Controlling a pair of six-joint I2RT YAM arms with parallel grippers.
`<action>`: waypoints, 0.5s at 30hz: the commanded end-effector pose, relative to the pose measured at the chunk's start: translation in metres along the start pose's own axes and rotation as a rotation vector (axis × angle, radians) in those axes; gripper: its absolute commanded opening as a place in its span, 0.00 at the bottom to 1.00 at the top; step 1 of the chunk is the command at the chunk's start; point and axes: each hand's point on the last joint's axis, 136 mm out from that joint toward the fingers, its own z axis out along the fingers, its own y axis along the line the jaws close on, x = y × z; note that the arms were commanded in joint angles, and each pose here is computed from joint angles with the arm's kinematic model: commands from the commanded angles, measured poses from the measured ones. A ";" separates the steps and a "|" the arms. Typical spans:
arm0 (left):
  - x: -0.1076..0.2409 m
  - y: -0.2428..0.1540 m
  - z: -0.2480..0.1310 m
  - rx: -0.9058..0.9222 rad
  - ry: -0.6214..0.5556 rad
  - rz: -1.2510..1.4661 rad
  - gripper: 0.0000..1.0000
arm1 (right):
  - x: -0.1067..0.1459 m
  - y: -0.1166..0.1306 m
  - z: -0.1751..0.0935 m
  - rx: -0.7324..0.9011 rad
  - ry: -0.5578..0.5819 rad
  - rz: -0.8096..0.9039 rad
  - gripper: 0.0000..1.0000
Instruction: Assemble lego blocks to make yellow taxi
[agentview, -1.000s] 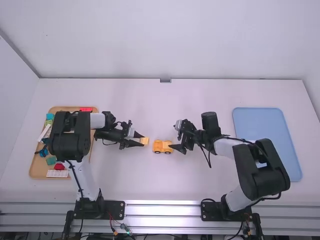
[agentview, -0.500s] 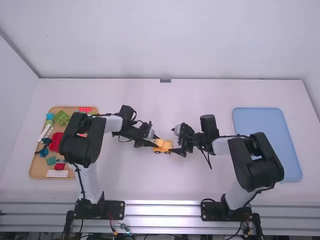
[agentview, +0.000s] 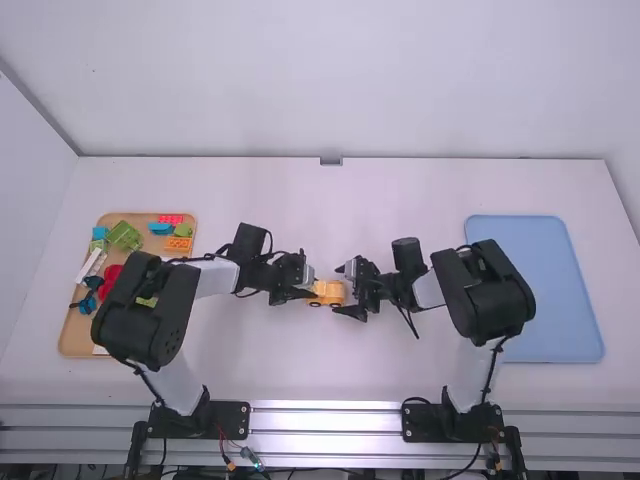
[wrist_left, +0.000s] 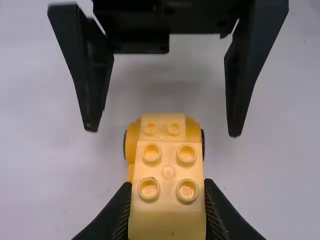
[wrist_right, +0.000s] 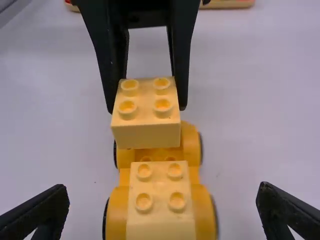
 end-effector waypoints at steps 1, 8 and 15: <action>0.000 -0.003 0.000 0.005 -0.009 -0.052 0.01 | -0.002 0.000 0.011 -0.038 -0.014 0.007 0.99; 0.001 0.004 -0.006 -0.006 -0.018 -0.065 0.01 | 0.004 -0.004 0.018 -0.025 0.023 0.001 0.99; 0.003 0.003 0.003 0.013 -0.050 -0.061 0.01 | 0.007 -0.004 0.018 -0.019 0.040 0.012 0.93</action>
